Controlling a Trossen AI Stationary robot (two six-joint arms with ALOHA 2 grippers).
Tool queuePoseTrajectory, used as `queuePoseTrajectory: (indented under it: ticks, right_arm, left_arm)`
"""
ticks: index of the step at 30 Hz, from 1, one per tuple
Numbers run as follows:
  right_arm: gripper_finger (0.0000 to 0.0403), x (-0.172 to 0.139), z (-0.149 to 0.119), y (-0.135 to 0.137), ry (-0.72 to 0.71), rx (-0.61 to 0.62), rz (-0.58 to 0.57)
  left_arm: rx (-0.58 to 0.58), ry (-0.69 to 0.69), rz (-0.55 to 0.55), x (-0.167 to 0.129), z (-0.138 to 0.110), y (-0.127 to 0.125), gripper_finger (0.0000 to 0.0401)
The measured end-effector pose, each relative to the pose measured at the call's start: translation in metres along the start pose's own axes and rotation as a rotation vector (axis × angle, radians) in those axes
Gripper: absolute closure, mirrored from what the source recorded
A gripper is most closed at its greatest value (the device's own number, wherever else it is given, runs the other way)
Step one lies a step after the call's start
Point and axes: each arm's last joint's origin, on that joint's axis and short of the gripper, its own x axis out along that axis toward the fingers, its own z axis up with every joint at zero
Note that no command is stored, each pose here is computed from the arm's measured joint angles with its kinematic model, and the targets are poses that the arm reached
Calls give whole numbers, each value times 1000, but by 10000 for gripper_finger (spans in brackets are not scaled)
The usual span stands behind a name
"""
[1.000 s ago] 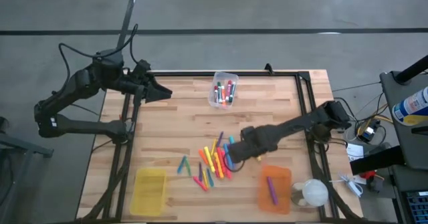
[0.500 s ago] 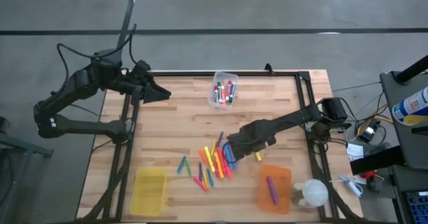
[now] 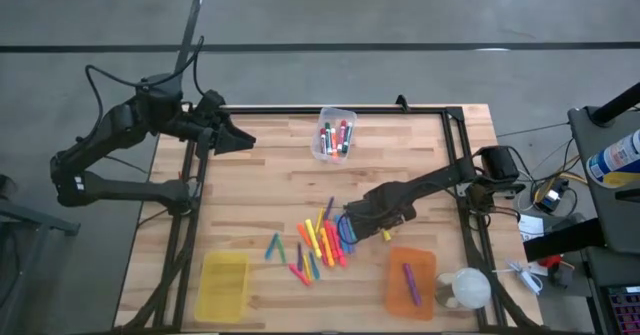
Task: Pick & Place Markers
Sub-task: Put the yellow highlighter into the orange bin
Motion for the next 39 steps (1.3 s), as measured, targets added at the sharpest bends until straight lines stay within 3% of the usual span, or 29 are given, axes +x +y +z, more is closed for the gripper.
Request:
queuePoseTrajectory:
  ticks: [9, 18, 24, 30, 39]
  right_arm:
    - [248, 16, 0, -9, 32, 14, -2]
    - [351, 5, 3, 2, 44, -14, 56]
    - [354, -22, 4, 16, 38, -37, 82]
    - [354, -70, -4, 31, 19, -38, 98]
    - [348, -130, -70, 38, -72, 115, 109]
  left_arm:
    - [-3, 4, 5, 2, 1, 1, 230]
    - [0, 5, 8, 3, 1, 2, 230]
    - [1, 5, 8, 3, 1, 2, 230]
    - [1, 4, 8, 3, 1, 2, 230]
    - [3, 17, -11, 3, 0, 1, 230]
